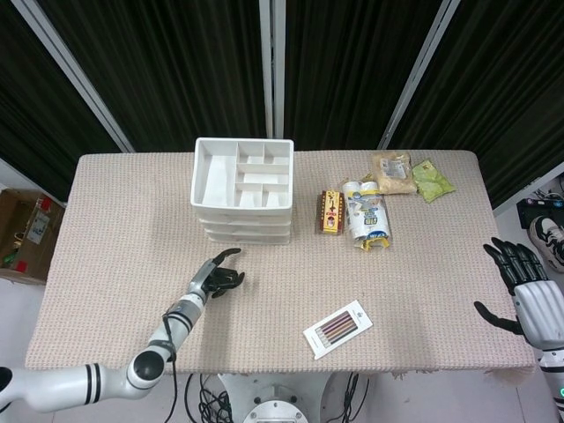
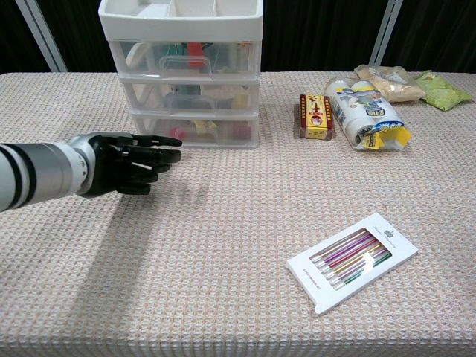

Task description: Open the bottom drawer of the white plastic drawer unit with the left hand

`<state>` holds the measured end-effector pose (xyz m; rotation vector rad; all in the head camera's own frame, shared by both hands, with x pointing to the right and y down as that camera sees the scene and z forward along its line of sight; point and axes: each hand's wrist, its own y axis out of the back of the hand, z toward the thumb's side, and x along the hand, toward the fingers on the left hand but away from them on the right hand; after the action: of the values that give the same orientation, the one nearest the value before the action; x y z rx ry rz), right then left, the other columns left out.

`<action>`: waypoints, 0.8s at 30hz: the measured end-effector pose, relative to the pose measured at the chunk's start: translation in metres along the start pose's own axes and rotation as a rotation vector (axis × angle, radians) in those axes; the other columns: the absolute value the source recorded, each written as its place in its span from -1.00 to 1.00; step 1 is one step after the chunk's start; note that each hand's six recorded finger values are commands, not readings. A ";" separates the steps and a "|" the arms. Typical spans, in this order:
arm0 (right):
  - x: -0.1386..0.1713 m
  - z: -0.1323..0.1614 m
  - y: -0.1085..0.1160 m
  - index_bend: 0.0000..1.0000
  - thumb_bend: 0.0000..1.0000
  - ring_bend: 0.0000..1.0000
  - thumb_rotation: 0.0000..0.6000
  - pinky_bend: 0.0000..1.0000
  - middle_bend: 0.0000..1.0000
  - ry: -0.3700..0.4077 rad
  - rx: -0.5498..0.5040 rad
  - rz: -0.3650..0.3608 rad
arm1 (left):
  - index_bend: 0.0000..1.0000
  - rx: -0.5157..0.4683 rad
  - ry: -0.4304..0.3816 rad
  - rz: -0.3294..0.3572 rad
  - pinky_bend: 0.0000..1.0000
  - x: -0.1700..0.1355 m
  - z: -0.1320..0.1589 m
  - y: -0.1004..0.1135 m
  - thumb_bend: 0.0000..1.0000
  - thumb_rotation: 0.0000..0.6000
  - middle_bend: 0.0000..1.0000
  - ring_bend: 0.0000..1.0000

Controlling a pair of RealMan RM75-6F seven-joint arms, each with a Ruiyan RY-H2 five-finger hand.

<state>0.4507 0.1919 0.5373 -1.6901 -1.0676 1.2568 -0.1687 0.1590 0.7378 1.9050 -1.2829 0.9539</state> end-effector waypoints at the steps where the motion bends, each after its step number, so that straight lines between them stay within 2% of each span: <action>1: 0.000 0.000 0.000 -1.00 -0.70 -1.00 1.00 -1.00 -0.92 0.000 0.000 0.000 | -0.74 -0.026 0.008 0.005 1.00 0.003 0.000 -0.003 -0.16 1.00 0.62 0.87; 8: 0.002 0.001 0.001 -1.00 -0.70 -1.00 1.00 -1.00 -0.92 -0.003 0.001 -0.004 | -0.76 -0.206 0.018 0.019 1.00 0.018 0.011 -0.016 -0.16 1.00 0.63 0.87; 18: 0.005 -0.001 0.000 -1.00 -0.70 -1.00 1.00 -1.00 -0.91 -0.015 -0.001 -0.002 | -0.76 -0.401 0.075 -0.018 1.00 0.033 0.015 -0.027 -0.16 1.00 0.64 0.88; 24: 0.005 -0.003 -0.001 -1.00 -0.70 -1.00 1.00 -1.00 -0.90 -0.022 0.001 0.001 | -0.75 -0.468 0.087 -0.030 1.00 0.039 0.018 -0.029 -0.16 1.00 0.65 0.88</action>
<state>0.4542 0.1964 0.5369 -1.6802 -1.0794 1.2791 -0.1278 0.1351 0.7583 1.4997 -1.2881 0.6416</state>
